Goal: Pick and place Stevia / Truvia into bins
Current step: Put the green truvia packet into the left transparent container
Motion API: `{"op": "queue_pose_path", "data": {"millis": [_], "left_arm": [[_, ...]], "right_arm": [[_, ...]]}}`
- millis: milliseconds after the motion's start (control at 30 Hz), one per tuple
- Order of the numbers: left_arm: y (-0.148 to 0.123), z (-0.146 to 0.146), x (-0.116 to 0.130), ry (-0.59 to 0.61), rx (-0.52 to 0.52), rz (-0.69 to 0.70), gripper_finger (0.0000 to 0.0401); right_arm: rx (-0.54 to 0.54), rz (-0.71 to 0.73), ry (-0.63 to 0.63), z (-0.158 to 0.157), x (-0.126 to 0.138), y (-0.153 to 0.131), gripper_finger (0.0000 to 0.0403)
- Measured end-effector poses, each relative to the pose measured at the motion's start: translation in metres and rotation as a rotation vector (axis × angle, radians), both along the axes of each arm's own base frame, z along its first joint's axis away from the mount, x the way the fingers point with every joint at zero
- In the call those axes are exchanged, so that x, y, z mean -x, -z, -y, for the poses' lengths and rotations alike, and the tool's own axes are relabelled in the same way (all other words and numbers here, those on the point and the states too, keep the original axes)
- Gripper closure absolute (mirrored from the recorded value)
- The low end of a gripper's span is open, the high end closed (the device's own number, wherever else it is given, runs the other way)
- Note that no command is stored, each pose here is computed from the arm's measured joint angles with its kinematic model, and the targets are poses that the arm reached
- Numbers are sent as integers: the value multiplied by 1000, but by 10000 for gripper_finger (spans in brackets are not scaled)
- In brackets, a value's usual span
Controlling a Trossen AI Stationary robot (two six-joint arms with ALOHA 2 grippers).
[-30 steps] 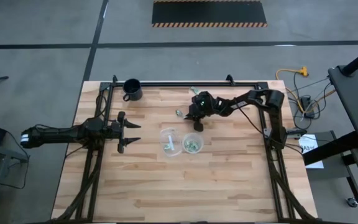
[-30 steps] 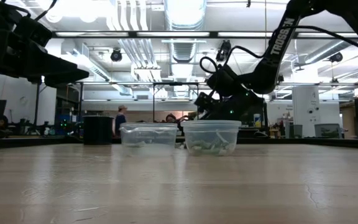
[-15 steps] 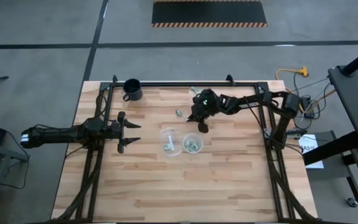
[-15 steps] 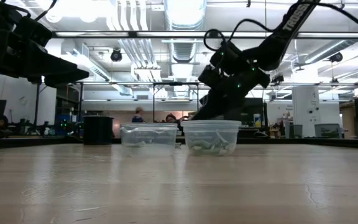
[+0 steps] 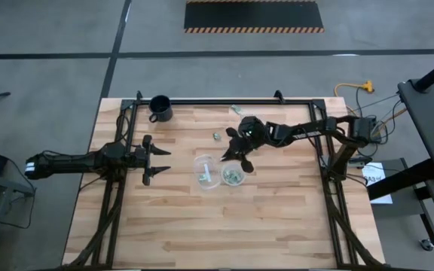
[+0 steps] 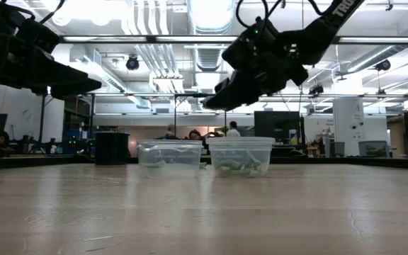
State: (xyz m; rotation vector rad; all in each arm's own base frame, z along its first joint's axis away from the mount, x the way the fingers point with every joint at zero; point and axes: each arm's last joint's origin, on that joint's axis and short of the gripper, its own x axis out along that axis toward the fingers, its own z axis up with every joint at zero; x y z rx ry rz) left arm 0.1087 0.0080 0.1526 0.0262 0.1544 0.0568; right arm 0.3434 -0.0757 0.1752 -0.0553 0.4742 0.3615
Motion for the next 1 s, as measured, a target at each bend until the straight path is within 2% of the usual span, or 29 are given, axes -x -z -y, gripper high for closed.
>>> {"op": "queue_pose_path", "data": {"millis": [200,1000], "left_arm": [[0,0,0,0,0,0,161],[0,0,0,0,0,0,161]], "right_arm": [[13,62,-38,-13,-6,-5,390],[-2,204,-40,-24,-15,-18,390]]}}
